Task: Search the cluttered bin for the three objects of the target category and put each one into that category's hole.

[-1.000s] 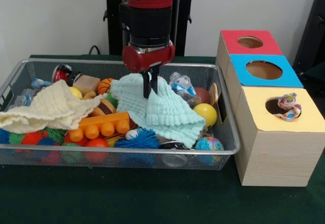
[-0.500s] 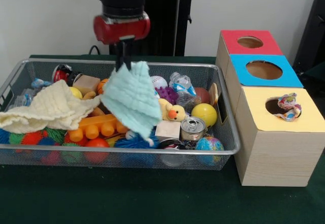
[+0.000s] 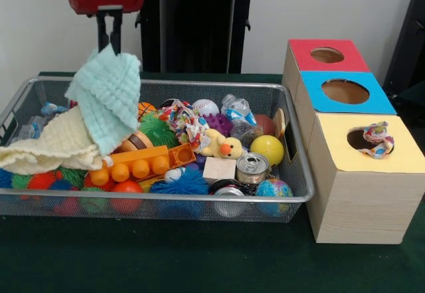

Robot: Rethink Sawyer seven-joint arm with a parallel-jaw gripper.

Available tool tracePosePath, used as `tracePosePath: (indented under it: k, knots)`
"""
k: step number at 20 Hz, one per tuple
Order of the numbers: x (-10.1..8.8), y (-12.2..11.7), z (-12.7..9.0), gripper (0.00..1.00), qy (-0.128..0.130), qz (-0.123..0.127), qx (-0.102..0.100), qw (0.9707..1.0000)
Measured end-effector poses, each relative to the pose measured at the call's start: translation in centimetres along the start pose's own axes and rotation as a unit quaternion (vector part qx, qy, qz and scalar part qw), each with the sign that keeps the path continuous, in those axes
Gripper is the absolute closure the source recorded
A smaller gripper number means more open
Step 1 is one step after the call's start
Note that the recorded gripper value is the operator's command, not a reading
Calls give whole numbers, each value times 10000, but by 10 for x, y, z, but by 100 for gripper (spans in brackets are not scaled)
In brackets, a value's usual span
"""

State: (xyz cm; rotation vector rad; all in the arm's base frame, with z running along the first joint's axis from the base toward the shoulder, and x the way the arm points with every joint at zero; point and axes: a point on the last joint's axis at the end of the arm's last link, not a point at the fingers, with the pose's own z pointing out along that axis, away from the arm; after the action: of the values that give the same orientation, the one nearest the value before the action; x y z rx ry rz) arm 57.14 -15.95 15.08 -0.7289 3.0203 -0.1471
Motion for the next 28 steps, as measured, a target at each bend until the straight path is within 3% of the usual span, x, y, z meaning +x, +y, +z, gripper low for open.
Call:
tracePosePath:
  k: [5,13,28]
  knots:
    - [2,-13,-5,100,78,75,-40,9999]
    - [-8,-20,1,100,-40,33,-104,9999]
    - [-3,-49,46,100,-174,-113,-180,9996]
